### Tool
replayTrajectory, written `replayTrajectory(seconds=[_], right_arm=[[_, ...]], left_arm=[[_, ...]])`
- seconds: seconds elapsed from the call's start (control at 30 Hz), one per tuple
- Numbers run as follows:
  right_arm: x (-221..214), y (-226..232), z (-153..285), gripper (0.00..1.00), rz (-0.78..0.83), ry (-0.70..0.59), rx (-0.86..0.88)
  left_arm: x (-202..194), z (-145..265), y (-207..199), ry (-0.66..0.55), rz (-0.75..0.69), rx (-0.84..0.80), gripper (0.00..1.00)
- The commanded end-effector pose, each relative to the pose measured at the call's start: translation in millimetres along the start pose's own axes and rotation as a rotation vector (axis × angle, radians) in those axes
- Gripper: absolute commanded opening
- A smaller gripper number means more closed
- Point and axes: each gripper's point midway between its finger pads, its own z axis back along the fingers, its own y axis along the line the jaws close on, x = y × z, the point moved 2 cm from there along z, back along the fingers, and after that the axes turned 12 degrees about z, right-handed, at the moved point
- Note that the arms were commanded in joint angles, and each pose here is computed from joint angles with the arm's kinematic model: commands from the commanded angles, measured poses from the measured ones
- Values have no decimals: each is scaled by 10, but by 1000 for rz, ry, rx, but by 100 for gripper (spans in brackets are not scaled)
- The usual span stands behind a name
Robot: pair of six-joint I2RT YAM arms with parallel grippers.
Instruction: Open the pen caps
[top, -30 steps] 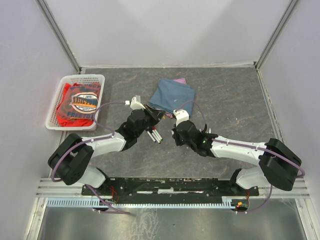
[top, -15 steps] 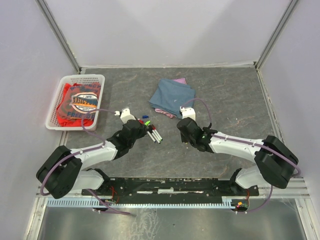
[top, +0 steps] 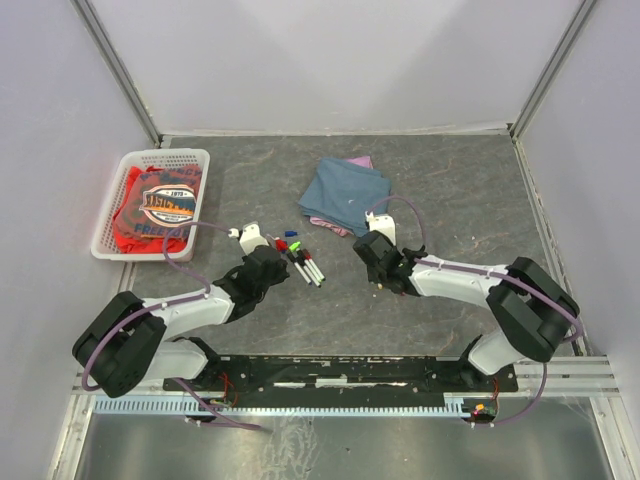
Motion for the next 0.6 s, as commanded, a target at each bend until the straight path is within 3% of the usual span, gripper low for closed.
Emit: replayTrajectory(seconds=[0.0,0.57], right_arm=[[143,-34,-35,3,-42,-16,-35],[48,-133,-74,29,-55,25,-85]], left_arm=[[94,3,-4,-42,-35,-2,14],[68,1,34,-38,-33,4,30]])
